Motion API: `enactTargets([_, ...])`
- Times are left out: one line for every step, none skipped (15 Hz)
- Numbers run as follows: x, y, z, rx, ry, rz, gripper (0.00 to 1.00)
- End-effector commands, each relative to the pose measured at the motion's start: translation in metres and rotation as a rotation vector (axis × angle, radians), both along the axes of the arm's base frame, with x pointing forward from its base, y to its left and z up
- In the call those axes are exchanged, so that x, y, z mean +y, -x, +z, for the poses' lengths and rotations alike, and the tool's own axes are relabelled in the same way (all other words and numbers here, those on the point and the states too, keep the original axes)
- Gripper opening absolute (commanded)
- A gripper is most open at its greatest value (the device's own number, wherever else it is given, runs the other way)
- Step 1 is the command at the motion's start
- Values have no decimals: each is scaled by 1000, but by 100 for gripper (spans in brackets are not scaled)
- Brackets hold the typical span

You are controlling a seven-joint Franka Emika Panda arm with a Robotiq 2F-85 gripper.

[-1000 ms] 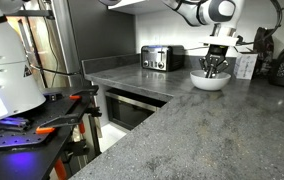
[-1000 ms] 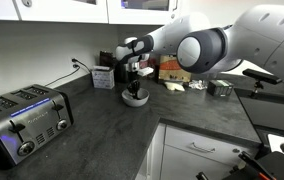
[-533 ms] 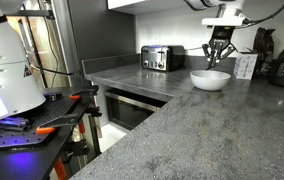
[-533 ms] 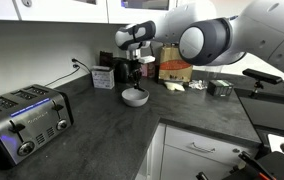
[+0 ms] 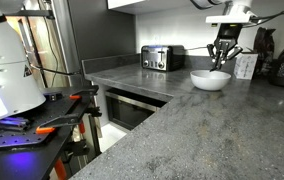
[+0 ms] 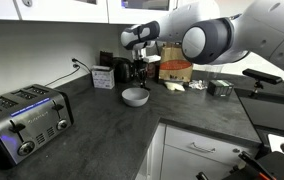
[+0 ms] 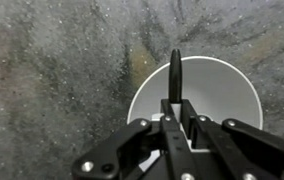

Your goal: Remove the pen from the bowl

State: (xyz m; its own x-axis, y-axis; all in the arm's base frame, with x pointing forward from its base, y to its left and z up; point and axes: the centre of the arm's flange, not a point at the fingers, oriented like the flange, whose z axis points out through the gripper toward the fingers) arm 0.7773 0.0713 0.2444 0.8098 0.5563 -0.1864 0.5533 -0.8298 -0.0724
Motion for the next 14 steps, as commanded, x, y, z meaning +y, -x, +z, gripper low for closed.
enactTargets([-23, 42, 22, -2, 6, -40, 4])
enactTargets([-28, 46, 24, 1, 4, -51, 4])
enactTargets([-34, 50, 26, 5, 6, -61, 4])
enactTargets([-39, 56, 29, 16, 14, -73, 4])
enactTargets([-42, 61, 31, 21, 19, -79, 4])
enactTargets([-45, 67, 33, 31, 21, -86, 4])
enactTargets([-48, 71, 33, 40, 30, -99, 4])
enactTargets([-50, 75, 33, 52, 27, -111, 4])
enactTargets([-53, 80, 33, 62, 31, -122, 4])
enactTargets([-55, 86, 34, 74, 33, -136, 4])
enactTargets([-57, 92, 34, 85, 36, -142, 4])
enactTargets([-61, 99, 33, 98, 39, -157, 4])
enactTargets([-65, 106, 30, 111, 39, -170, 4])
enactTargets([-70, 112, 28, 121, 43, -189, 4])
